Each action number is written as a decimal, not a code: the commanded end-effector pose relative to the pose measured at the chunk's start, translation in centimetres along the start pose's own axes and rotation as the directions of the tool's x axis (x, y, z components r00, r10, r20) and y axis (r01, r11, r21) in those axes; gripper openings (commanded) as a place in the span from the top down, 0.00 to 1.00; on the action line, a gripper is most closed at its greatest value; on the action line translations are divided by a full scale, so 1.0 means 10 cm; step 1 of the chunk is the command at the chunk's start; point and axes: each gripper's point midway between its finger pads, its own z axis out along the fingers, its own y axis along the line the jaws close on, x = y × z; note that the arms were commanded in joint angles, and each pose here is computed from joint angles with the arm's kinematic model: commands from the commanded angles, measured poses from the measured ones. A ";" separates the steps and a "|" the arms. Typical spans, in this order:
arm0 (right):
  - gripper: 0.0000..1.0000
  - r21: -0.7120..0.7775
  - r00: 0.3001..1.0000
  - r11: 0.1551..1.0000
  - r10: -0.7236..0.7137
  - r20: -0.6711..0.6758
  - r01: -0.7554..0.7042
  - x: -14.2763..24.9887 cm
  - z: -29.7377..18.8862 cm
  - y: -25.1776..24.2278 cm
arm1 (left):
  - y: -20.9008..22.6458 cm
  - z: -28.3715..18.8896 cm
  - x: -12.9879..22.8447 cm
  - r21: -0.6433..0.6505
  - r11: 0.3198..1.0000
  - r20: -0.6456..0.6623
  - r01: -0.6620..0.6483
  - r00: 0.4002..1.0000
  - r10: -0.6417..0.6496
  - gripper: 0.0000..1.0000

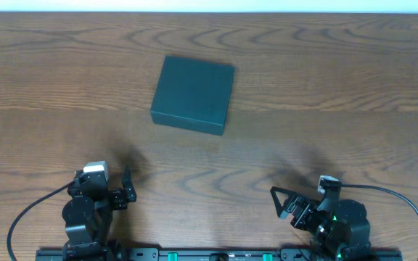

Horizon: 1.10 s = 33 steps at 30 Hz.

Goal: Pack container

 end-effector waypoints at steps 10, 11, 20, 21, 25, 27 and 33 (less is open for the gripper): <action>0.01 0.074 0.557 0.612 -0.758 0.339 0.787 -0.61 -0.04 0.51 | 0.02 0.02 0.04 -0.008 1.000 -0.005 -0.016 1.000 0.016 0.05; 0.01 0.088 0.553 0.608 -0.766 0.328 0.789 -0.59 0.04 0.42 | 0.02 0.02 0.04 -0.008 1.000 -0.005 -0.016 1.000 0.016 0.05; 0.01 0.147 0.499 0.568 -0.798 0.339 0.810 -0.67 0.02 0.42 | 0.02 0.02 0.04 -0.008 1.000 -0.005 -0.016 1.000 0.016 0.05; 0.01 0.147 0.499 0.569 -0.798 0.339 0.809 -0.67 0.02 0.42 | 0.02 0.02 0.04 -0.008 1.000 -0.005 -0.016 1.000 0.016 0.05; 0.01 0.147 0.499 0.569 -0.798 0.339 0.809 -0.67 0.02 0.42 | 0.02 0.02 0.04 -0.008 1.000 -0.005 -0.016 1.000 0.016 0.05; 0.01 0.147 0.499 0.569 -0.798 0.339 0.809 -0.67 0.02 0.42 | 0.02 0.02 0.04 -0.008 1.000 -0.005 -0.016 1.000 0.016 0.05; 0.01 0.147 0.499 0.569 -0.798 0.339 0.809 -0.67 0.02 0.42 | 0.02 0.02 0.04 -0.008 1.000 -0.005 -0.016 1.000 0.016 0.05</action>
